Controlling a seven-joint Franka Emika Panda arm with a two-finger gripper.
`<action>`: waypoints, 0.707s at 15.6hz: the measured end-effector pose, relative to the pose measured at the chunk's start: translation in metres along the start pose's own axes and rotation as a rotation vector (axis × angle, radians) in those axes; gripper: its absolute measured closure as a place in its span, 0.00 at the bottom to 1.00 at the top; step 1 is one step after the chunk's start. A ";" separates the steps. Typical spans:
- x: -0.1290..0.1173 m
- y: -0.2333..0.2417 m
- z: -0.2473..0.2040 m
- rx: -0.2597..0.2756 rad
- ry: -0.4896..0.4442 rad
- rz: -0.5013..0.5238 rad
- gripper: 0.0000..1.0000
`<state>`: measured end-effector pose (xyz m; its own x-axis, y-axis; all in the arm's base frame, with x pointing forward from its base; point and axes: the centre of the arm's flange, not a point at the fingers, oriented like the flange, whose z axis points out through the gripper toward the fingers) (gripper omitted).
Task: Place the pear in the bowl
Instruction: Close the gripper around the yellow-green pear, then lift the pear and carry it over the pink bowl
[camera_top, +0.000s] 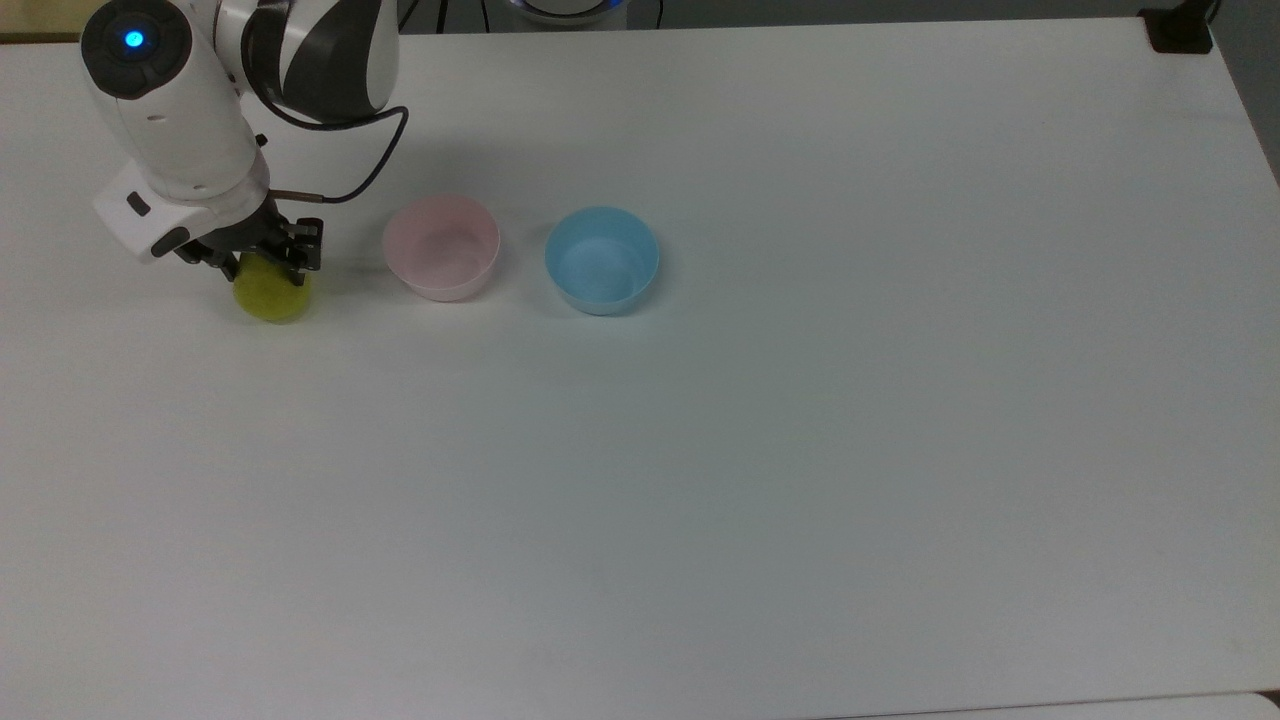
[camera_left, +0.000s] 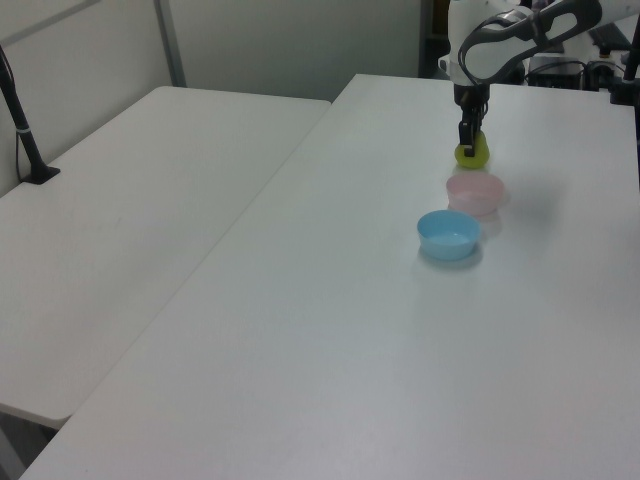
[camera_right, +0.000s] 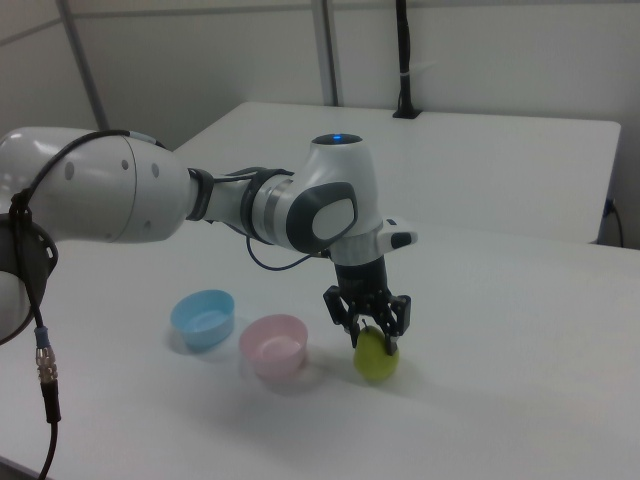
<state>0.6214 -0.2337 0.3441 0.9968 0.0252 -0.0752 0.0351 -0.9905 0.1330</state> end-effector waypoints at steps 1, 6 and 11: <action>0.000 0.001 0.000 0.000 0.001 0.001 0.38; -0.008 0.009 -0.018 -0.005 0.006 0.015 0.38; -0.031 -0.005 -0.051 0.005 -0.040 0.003 0.38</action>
<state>0.5938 -0.2222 0.3959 0.9933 0.0167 -0.1148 0.0315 -0.9912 0.1284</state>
